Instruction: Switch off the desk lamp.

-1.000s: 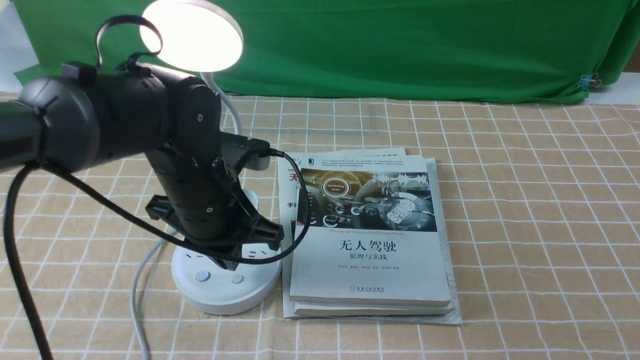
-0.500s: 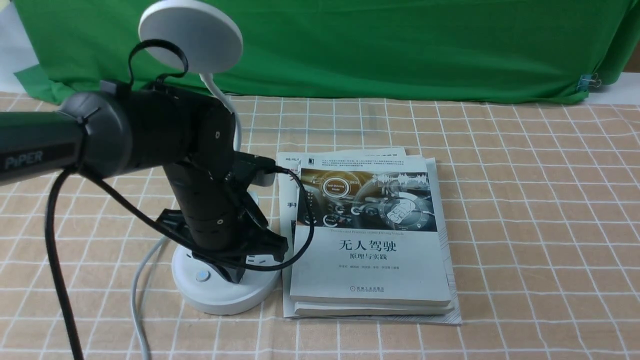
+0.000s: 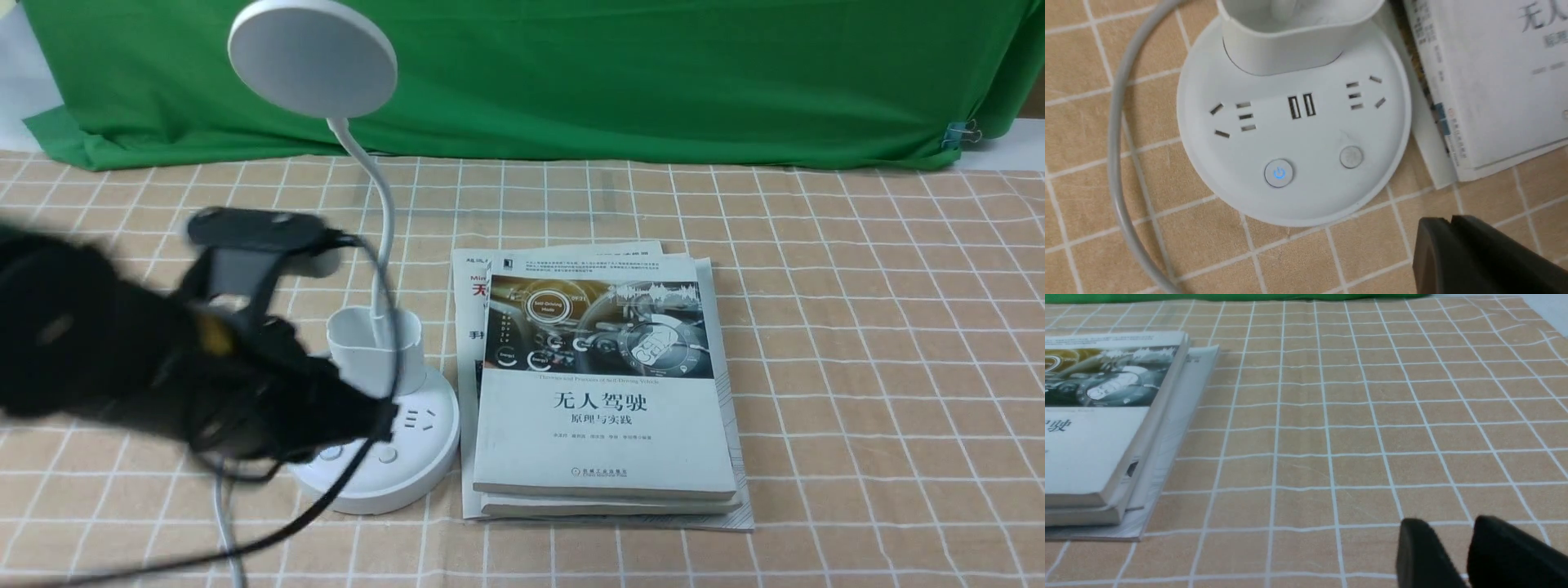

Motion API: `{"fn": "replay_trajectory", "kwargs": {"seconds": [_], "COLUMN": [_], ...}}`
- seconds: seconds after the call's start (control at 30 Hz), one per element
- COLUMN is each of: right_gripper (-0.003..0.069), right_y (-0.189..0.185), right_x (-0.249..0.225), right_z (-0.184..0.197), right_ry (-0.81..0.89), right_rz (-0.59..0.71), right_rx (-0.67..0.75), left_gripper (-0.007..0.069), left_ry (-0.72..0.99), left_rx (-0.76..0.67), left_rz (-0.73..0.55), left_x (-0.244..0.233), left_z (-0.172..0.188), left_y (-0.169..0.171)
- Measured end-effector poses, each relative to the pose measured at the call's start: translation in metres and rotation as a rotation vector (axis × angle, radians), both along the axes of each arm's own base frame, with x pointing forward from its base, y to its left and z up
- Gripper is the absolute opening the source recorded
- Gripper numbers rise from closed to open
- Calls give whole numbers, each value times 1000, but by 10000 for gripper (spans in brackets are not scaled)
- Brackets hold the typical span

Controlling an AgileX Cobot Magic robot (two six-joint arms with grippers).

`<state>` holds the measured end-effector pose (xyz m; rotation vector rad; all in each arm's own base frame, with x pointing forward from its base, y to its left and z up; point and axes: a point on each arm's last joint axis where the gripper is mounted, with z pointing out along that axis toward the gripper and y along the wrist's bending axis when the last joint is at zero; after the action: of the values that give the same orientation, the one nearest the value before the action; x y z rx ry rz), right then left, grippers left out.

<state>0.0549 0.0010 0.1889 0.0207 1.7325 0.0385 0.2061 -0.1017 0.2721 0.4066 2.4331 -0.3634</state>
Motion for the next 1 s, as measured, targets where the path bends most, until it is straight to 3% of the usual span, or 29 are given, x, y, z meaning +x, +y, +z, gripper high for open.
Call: {"fn": "replay_trajectory", "kwargs": {"seconds": [0.23,0.63,0.87,1.0], "right_gripper": [243,243,243,243], "right_y": [0,0,0,0], "right_x": [0,0,0,0], "right_z": [0,0,0,0], "right_ry": [0,0,0,0], "right_rz": [0,0,0,0], "right_rx": [0,0,0,0], "left_gripper": [17,17,17,17], "left_ry": [-347,-404,-465,-561], "left_rx": [-137,-130,-41,-29], "left_rz": [62,47,-24,48], "left_x": [-65,-107,-107,-112], "left_z": [-11,-47,-47,-39], "left_y": [34,54,55,66]}}
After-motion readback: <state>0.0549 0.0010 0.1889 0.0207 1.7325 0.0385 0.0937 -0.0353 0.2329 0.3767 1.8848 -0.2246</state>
